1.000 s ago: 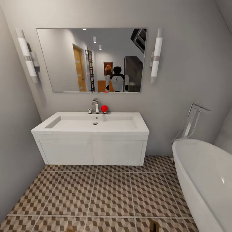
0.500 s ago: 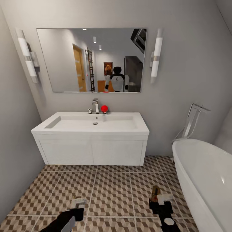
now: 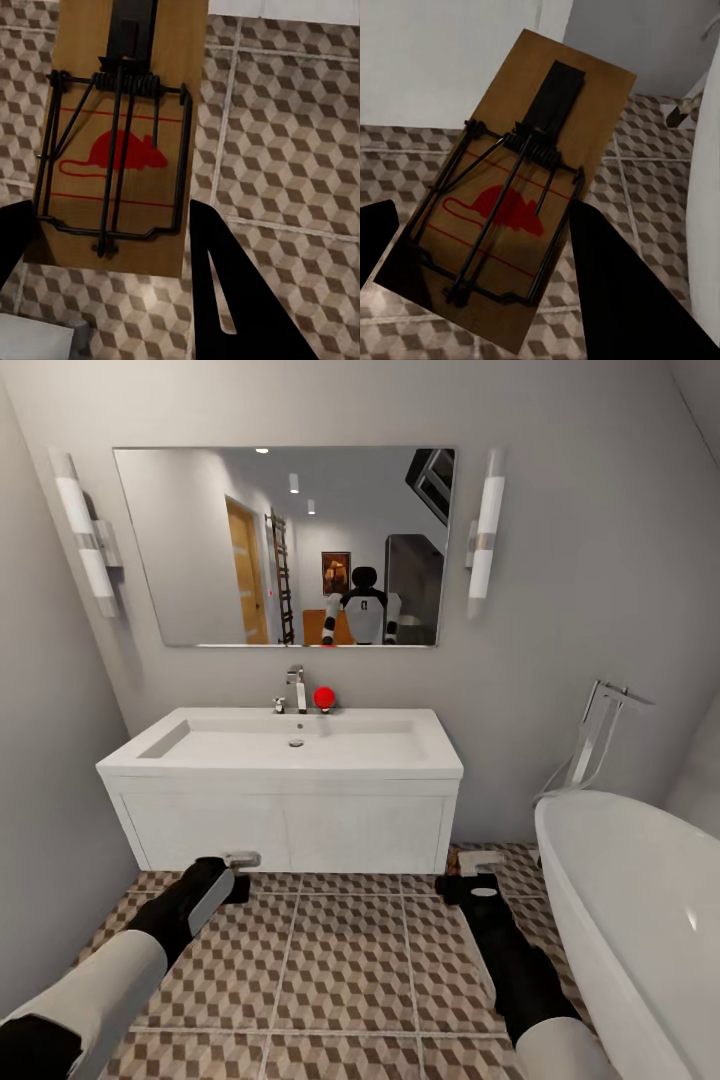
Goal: Take the four mousetraps from the cabinet in the bathroom and place them on the bathroom floor. Make sure all four end up on the same floor surface, and ensure that at least two of them are either under or directly next to the same bathroom sink.
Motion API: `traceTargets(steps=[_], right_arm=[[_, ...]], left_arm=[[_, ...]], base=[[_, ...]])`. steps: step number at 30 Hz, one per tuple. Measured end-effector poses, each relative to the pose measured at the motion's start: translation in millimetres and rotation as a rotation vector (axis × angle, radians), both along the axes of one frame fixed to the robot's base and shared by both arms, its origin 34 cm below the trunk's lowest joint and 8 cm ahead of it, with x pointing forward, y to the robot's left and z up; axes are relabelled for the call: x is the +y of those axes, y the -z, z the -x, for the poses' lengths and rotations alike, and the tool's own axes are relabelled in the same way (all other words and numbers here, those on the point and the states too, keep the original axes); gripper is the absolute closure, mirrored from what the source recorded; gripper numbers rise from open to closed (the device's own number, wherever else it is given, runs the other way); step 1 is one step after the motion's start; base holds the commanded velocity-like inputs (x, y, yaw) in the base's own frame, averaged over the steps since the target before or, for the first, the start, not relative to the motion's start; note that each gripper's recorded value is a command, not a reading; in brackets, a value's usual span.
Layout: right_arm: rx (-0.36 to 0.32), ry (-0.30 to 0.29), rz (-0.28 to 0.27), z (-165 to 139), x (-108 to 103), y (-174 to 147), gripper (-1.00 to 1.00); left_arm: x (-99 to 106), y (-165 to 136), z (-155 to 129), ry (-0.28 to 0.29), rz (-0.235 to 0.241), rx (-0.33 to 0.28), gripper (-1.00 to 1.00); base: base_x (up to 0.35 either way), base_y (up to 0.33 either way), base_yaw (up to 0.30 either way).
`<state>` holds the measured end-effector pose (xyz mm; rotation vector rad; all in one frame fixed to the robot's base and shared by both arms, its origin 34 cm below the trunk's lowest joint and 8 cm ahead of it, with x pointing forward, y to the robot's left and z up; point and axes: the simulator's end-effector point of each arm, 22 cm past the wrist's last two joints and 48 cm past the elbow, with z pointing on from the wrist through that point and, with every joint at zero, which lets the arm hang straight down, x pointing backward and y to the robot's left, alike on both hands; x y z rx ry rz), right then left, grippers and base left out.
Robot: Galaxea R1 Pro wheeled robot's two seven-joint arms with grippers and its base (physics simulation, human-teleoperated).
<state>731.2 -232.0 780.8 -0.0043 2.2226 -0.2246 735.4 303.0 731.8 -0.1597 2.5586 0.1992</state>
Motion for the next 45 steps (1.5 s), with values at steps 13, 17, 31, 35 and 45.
traceTargets(steps=[13,17,31,35,45], right_arm=[[0.052,-0.033,-0.043,3.3,39.1,3.7,1.0],[0.055,-0.033,-0.042,3.9,40.1,4.3,1.0],[0.055,-0.035,-0.04,3.9,41.1,4.1,1.0],[0.052,-0.041,-0.036,3.4,43.3,3.0,1.0],[0.05,-0.044,-0.029,3.0,43.2,1.8,1.0]], left_arm=[[11.0,27.1,5.6,-0.051,-0.008,-0.038,1.0],[7.3,30.9,2.8,-0.039,0.022,-0.067,1.0],[2.8,29.5,-1.7,-0.026,0.043,-0.093,1.0],[2.8,29.6,-1.6,-0.027,0.044,-0.093,1.0],[2.7,33.7,2.1,-0.029,0.044,-0.084,1.0]], base=[[0.0,0.0,0.0],[0.0,0.0,0.0],[0.0,0.0,0.0],[0.0,0.0,0.0],[0.0,0.0,0.0]])
